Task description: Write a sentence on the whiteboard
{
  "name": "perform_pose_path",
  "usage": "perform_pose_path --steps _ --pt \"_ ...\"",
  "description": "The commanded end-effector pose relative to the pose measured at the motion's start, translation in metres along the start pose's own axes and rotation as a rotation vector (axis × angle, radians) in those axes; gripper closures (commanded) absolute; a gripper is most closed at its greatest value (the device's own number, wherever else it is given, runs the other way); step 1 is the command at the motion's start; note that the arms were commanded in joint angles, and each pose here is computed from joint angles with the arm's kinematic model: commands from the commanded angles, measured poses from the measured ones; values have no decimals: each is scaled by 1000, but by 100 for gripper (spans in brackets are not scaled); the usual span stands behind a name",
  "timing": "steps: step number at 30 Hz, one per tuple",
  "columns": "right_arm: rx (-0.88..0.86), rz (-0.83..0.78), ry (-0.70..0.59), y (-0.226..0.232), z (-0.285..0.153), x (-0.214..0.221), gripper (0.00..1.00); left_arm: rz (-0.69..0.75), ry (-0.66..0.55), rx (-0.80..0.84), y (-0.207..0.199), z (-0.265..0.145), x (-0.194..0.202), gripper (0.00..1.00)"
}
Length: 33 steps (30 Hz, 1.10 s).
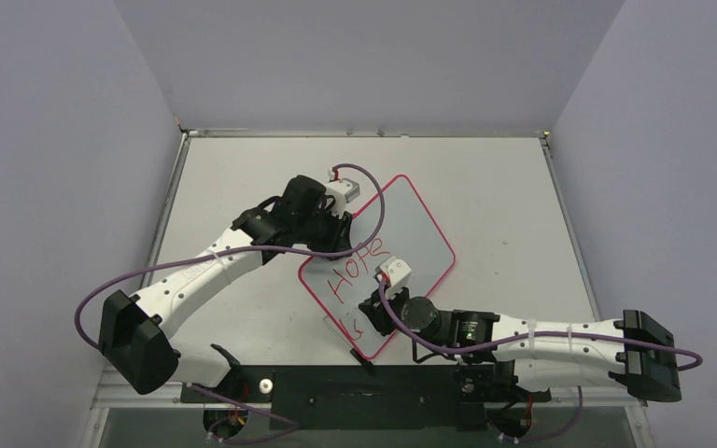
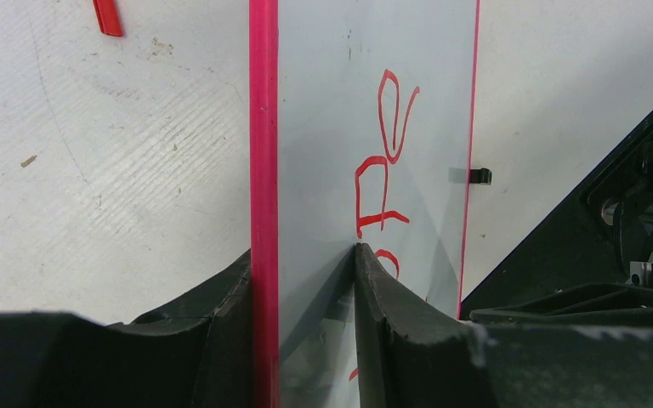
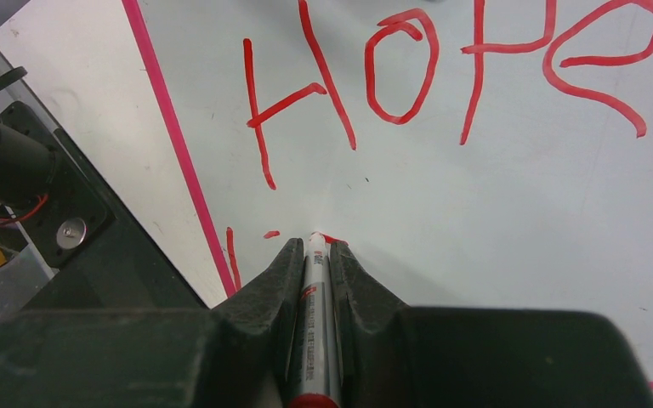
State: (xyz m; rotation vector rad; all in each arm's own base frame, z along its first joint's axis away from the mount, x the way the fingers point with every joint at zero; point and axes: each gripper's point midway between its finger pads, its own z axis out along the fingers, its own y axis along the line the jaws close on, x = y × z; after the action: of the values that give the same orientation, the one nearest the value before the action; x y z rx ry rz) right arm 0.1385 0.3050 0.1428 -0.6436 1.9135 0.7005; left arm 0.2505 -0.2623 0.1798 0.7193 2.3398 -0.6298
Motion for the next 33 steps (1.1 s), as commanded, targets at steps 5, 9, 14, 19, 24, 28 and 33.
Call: perform_pose_path --steps 5,9,14,19,24,28,33 --pt "-22 46 49 2 4 24 100 137 152 -235 52 6 38 100" --pt "-14 61 67 -1 1 36 100 137 153 -236 52 7 38 100" --pt "18 67 73 -11 -4 44 100 137 155 -237 52 7 39 100" --pt "55 55 80 -21 -9 47 100 137 155 -240 53 7 38 100" --pt "97 51 68 -30 -10 42 100 136 160 -243 54 8 40 100" --pt "114 61 39 -34 -9 27 100 136 160 -242 54 8 40 100" --pt "112 27 18 -32 -7 5 100 136 161 -241 53 8 40 100"
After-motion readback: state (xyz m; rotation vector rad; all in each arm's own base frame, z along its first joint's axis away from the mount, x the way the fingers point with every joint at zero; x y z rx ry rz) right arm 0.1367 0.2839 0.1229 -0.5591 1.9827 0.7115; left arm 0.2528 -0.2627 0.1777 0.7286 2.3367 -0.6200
